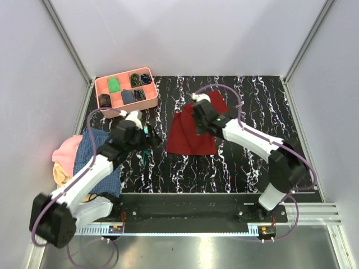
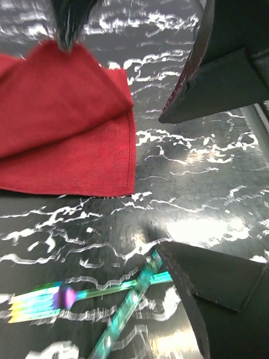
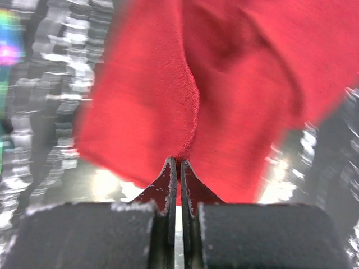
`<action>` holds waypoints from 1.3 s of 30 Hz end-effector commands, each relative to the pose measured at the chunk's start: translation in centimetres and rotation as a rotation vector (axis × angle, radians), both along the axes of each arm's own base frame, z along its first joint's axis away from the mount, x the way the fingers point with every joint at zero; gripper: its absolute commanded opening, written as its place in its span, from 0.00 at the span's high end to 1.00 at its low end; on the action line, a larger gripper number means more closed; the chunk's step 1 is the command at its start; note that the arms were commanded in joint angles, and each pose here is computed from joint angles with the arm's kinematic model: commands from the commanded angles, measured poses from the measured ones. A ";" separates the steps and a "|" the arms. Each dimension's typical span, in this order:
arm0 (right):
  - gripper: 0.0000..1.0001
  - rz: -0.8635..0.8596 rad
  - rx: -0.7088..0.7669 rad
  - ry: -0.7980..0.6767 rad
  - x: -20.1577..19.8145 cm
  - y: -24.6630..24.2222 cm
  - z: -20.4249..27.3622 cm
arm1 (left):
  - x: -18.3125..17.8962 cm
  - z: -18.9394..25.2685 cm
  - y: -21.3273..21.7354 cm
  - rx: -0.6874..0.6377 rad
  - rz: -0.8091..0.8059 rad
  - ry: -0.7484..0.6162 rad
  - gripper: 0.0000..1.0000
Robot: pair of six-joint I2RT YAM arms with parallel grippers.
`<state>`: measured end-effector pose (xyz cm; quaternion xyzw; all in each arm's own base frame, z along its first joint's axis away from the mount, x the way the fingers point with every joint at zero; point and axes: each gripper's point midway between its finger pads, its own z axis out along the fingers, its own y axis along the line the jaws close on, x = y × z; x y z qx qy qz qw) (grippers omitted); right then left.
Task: Fold the napkin, place the utensils inside, and roll it up
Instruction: Flatten the napkin out
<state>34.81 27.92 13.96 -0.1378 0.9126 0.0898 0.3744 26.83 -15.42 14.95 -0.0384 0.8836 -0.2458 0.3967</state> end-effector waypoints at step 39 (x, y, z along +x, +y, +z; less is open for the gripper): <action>1.00 -0.279 0.038 0.010 -2.5 -13.1 -2.1 | 2.1 -14.3 -7.1 0.279 0.020 0.265 0.67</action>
